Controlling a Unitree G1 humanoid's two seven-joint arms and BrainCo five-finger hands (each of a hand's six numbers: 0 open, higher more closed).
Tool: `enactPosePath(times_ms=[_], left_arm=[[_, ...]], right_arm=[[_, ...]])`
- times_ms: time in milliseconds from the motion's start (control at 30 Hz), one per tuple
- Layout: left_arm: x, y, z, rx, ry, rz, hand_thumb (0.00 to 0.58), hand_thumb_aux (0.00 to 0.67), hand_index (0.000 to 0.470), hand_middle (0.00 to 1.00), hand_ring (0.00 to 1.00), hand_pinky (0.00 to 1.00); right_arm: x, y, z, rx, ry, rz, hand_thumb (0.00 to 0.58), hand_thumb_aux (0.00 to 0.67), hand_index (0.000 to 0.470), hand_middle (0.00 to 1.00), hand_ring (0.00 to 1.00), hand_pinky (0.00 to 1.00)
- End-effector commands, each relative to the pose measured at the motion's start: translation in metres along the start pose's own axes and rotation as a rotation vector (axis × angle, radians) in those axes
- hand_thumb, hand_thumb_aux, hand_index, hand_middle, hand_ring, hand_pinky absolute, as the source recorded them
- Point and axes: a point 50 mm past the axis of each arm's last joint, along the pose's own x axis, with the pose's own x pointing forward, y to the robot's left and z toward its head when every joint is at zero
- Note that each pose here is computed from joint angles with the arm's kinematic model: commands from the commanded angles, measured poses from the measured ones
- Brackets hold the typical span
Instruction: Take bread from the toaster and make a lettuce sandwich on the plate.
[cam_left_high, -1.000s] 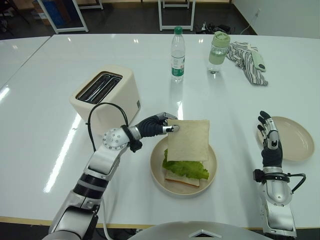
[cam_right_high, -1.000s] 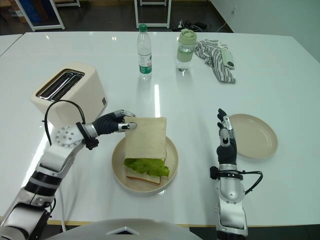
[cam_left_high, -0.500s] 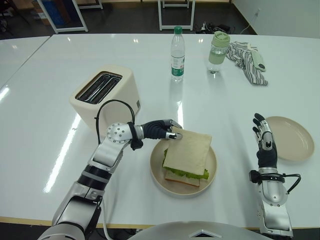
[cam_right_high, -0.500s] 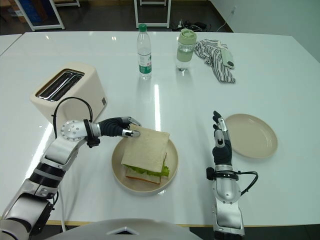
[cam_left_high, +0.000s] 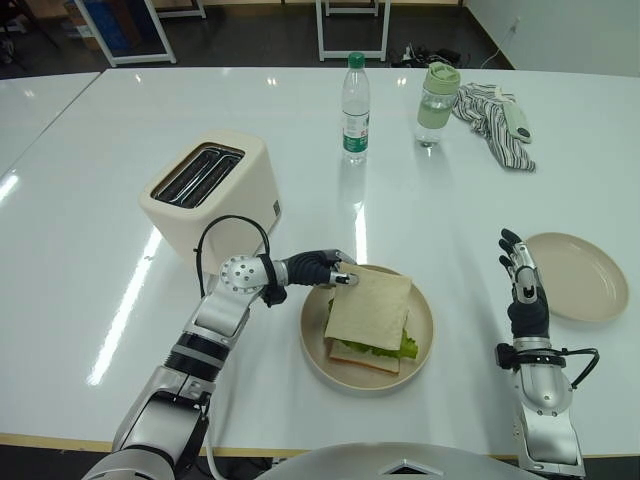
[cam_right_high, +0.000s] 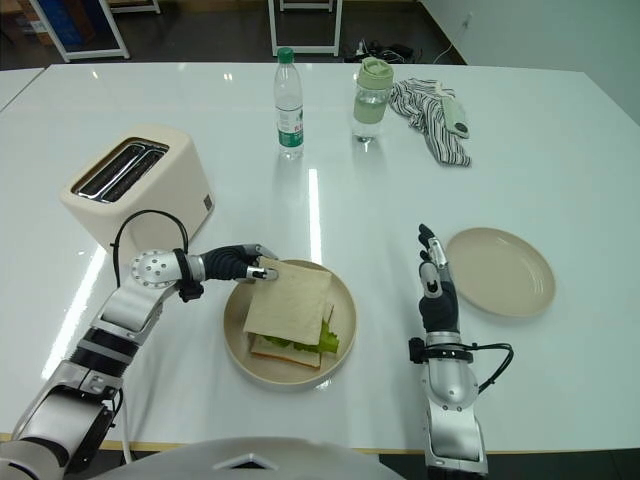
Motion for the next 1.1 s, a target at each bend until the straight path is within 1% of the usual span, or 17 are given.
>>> enactPosePath(times_ms=[33, 167, 367, 467, 633, 833, 1100], left_arm=[[0.000, -0.003, -0.004, 0.001, 0.020, -0.025, 0.580, 0.670, 0.470, 1.00, 1.00, 1.00], [-0.001, -0.003, -0.004, -0.001, 0.018, -0.032, 0.580, 0.670, 0.470, 1.00, 1.00, 1.00], [0.004, -0.009, -0.005, -0.013, 0.017, -0.054, 0.580, 0.670, 0.470, 1.00, 1.00, 1.00], [0.006, -0.010, -0.008, -0.024, 0.036, -0.049, 0.580, 0.670, 0.470, 1.00, 1.00, 1.00], [0.009, -0.011, -0.011, -0.026, 0.058, -0.047, 0.580, 0.670, 0.470, 1.00, 1.00, 1.00], [0.010, -0.011, -0.015, -0.026, 0.086, -0.041, 0.580, 0.670, 0.470, 1.00, 1.00, 1.00], [0.010, -0.010, -0.018, -0.028, 0.102, -0.040, 0.580, 0.670, 0.470, 1.00, 1.00, 1.00]], right_arm=[[-0.003, 0.011, 0.007, -0.013, -0.029, 0.072, 0.000, 0.000, 0.000, 0.00, 0.00, 0.00], [-0.008, 0.021, 0.016, -0.048, -0.086, 0.149, 0.000, 0.000, 0.000, 0.00, 0.00, 0.00], [-0.014, 0.038, 0.027, -0.151, -0.185, 0.254, 0.000, 0.000, 0.000, 0.00, 0.00, 0.00], [-0.020, 0.046, 0.033, -0.245, -0.261, 0.311, 0.000, 0.000, 0.000, 0.00, 0.00, 0.00], [-0.033, 0.061, 0.040, -0.481, -0.435, 0.420, 0.000, 0.000, 0.000, 0.00, 0.00, 0.00], [-0.046, 0.076, 0.034, -0.683, -0.537, 0.550, 0.000, 0.000, 0.000, 0.00, 0.00, 0.00], [-0.054, 0.088, 0.016, -0.892, -0.568, 0.674, 0.000, 0.000, 0.000, 0.00, 0.00, 0.00]])
